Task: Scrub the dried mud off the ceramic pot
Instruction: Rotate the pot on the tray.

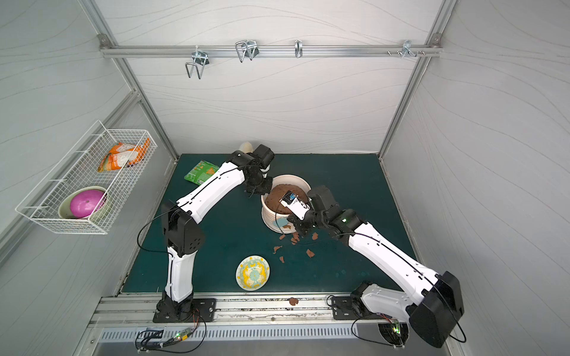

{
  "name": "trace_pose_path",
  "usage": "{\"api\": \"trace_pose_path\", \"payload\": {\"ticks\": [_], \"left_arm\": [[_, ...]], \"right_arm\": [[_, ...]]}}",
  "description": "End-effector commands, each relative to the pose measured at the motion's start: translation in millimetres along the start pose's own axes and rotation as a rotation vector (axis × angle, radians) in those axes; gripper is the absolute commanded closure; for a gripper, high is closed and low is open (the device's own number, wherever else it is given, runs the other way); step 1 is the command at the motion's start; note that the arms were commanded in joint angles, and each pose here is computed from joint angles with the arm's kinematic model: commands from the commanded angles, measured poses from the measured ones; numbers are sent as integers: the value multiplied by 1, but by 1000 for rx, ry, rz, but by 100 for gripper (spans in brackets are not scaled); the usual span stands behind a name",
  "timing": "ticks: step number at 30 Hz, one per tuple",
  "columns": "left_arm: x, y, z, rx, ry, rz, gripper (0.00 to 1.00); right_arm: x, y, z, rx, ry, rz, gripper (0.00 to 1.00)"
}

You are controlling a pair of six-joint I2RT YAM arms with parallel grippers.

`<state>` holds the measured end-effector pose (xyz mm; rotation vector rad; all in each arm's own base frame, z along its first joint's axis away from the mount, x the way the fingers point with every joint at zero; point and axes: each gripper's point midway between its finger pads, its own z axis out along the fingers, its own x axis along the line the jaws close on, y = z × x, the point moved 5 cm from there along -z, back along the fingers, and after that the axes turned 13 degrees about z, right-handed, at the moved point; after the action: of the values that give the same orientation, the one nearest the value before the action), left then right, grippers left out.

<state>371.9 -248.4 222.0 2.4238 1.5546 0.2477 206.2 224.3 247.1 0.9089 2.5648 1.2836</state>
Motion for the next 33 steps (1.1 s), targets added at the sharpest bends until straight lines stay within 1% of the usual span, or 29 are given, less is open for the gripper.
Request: {"api": "trace_pose_path", "payload": {"ticks": [1, 4, 6, 9, 13, 16, 18, 20, 23, 27, 30, 33], "left_arm": [[-12, -7, 15, 67, -40, 104, 100], [-12, -7, 15, 67, -40, 110, 100], [-11, -6, 14, 66, -37, 112, 100], [-10, -5, 15, 63, -29, 121, 100], [-10, -3, 15, 59, -27, 135, 100], [-11, -2, 14, 55, -28, 146, 100], [-11, -2, 13, 53, -32, 147, 100], [-11, -3, 11, 56, -38, 133, 100], [-12, -6, 8, 63, -41, 104, 94], [-11, -8, 3, 67, -39, 44, 82], [-10, -8, -5, 33, -25, 8, 79], [-7, -6, -16, -33, 5, -16, 77]], "right_arm": [[-18, -8, -15, 6, -145, 19, 100], [-14, -16, -23, 22, -139, 37, 100], [-7, -20, -28, 30, -103, 42, 100], [10, -21, -37, 9, 17, 48, 100], [35, -13, -47, -47, 205, 51, 100], [39, -4, -45, -93, 269, 68, 100], [37, 0, -40, -93, 274, 73, 100], [34, 0, -35, -68, 262, 77, 100], [31, 0, -30, -52, 232, 70, 100], [28, 1, -30, -57, 199, 64, 100], [25, 2, -30, -62, 176, 54, 100], [24, 3, -32, -74, 155, 43, 100]]}}
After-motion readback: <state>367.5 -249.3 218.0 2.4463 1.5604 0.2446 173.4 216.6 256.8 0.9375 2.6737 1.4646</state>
